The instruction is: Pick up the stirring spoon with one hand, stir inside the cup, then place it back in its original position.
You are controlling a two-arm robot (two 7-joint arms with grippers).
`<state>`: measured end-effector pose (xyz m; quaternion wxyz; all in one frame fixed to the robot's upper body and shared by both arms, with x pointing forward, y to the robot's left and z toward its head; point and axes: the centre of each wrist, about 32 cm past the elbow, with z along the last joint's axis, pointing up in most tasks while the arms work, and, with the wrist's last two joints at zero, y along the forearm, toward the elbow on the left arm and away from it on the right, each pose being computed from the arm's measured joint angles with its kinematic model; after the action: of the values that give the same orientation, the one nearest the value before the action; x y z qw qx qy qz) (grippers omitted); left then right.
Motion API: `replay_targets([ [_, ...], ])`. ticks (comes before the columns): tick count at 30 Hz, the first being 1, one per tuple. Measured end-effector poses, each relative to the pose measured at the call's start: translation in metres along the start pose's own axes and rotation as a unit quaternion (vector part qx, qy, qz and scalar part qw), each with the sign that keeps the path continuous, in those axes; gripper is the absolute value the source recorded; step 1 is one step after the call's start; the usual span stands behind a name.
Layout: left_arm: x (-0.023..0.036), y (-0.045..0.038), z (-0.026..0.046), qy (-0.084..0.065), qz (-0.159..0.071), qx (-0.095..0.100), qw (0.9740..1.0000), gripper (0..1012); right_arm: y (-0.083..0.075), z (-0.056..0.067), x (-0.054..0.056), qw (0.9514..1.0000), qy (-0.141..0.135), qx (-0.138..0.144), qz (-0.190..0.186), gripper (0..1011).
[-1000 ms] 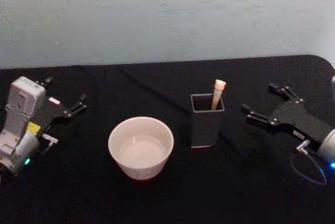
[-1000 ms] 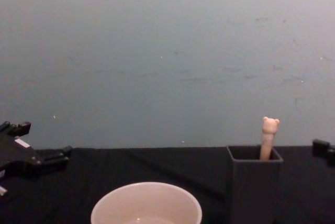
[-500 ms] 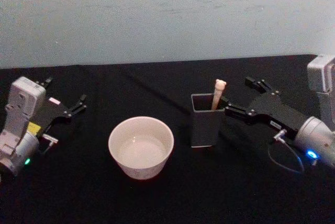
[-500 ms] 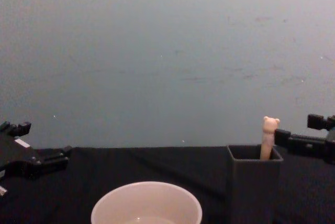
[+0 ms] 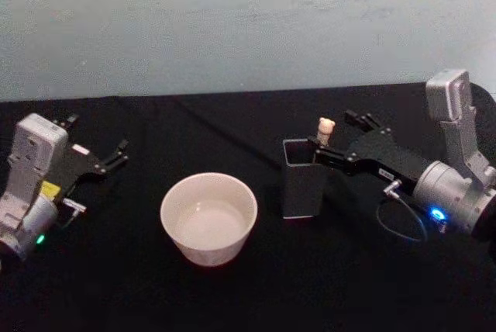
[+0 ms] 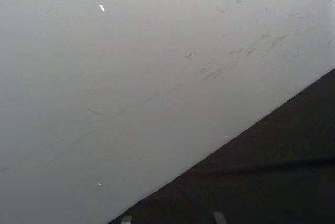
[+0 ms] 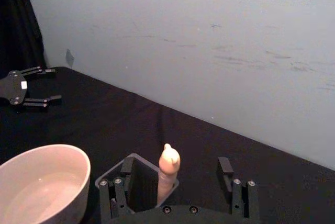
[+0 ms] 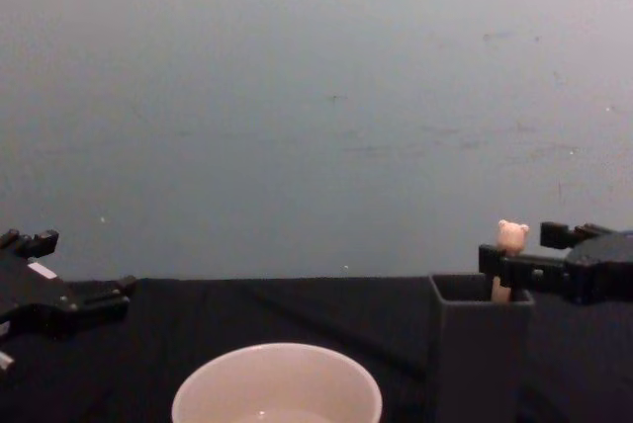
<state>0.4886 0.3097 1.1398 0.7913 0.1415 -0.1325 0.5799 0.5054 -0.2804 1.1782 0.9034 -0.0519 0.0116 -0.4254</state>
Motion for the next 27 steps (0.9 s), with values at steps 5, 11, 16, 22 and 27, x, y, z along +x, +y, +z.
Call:
replay_targets([
  [5, 0.0000, 0.0000, 0.0000, 0.000, 0.000, 0.000, 1.0000, 1001, 0.0051, 0.0001, -0.0004, 1.0000, 0.004, -0.003, 0.003, 1002],
  [11, 0.0000, 0.0000, 0.0000, 0.000, 0.000, 0.000, 1.0000, 1001, 0.0064, 0.0003, -0.0005, 1.0000, 0.008, -0.004, 0.004, 1000],
  [16, 0.0000, 0.0000, 0.0000, 0.000, 0.000, 0.000, 1.0000, 1001, 0.0061, 0.0003, -0.0005, 1.0000, 0.007, -0.004, 0.004, 1000],
  [22, 0.0000, 0.0000, 0.0000, 0.000, 0.000, 0.000, 1.0000, 1001, 0.0058, 0.0003, -0.0004, 1.0000, 0.007, -0.004, 0.004, 1002],
  [27, 0.0000, 0.0000, 0.0000, 0.000, 0.000, 0.000, 1.0000, 1001, 0.0056, 0.0003, -0.0004, 1.0000, 0.006, -0.004, 0.003, 1002],
])
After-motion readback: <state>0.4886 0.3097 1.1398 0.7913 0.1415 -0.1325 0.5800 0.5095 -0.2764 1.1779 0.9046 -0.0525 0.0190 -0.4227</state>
